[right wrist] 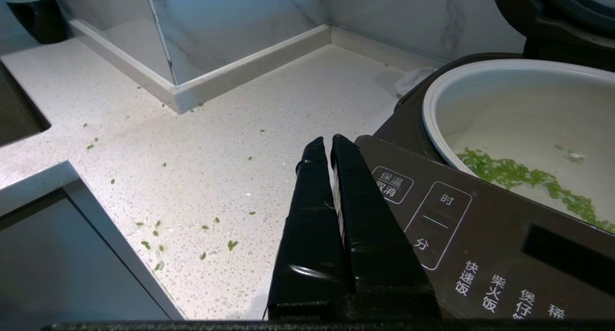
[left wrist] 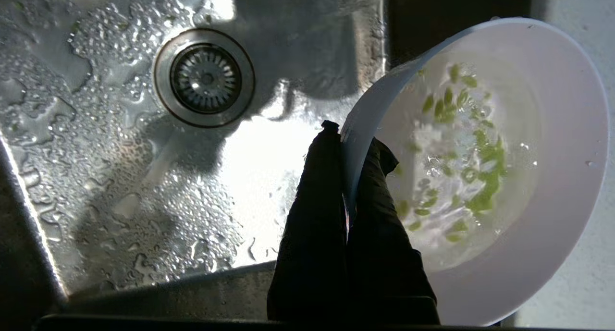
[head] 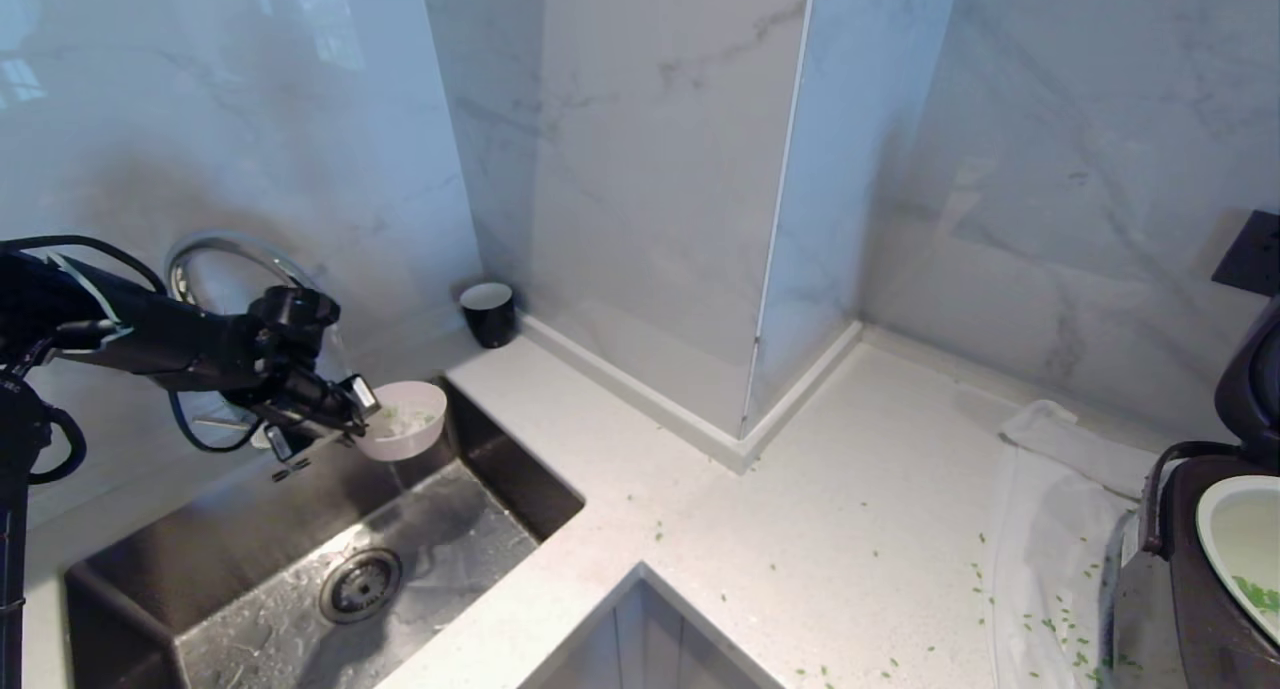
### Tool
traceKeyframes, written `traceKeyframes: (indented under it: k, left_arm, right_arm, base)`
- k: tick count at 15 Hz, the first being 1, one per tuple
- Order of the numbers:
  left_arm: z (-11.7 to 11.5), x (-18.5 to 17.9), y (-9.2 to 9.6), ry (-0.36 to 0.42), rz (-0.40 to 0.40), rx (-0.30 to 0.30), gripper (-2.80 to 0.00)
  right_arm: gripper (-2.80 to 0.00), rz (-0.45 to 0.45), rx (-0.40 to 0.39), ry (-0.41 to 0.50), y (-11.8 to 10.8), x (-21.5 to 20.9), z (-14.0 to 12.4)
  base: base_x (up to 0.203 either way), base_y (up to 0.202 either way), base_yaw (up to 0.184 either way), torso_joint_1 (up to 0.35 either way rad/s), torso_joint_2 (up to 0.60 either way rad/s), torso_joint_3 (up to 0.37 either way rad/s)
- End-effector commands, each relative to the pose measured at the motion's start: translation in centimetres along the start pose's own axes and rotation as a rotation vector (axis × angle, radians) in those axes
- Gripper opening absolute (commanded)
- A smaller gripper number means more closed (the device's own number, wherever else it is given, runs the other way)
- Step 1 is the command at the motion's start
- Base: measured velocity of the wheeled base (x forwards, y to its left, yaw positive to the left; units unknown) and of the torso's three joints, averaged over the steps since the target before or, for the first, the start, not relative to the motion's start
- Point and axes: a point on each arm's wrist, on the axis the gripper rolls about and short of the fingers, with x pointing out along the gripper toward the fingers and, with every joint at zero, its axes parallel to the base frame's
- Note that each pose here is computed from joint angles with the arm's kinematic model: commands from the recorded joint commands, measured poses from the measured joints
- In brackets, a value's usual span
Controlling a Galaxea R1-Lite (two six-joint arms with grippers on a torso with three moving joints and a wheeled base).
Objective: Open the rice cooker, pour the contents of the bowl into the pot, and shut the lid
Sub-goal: Fill a bowl with water from the tap
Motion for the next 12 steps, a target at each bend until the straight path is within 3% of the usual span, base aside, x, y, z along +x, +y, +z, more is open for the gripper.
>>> traceKeyframes:
  k: [1,10,12]
  left_arm:
    - [-0.9,-0.7,-1.2,0.008,-0.019,0.021,-2.8]
    - [-5.4,-2.1,-6.3,0.054,-0.097,0.098,-2.8]
    - [-6.1,-2.6,-7.1,0.056,-0.108,0.089,-2.8]
  right_arm:
    - [-2.8,0.001,0.0,0.001,0.0,0.0,0.0]
    - [-2.8,0.001,0.0,0.001,0.0,0.0,0.0]
    - [-2.8,0.001,0.0,0.001,0.0,0.0,0.0]
  base:
    - [0.0,0.0,0.0,0.0,0.0,0.0]
    - [0.0,0.0,0.0,0.0,0.0,0.0]
    - [0.0,0.0,0.0,0.0,0.0,0.0]
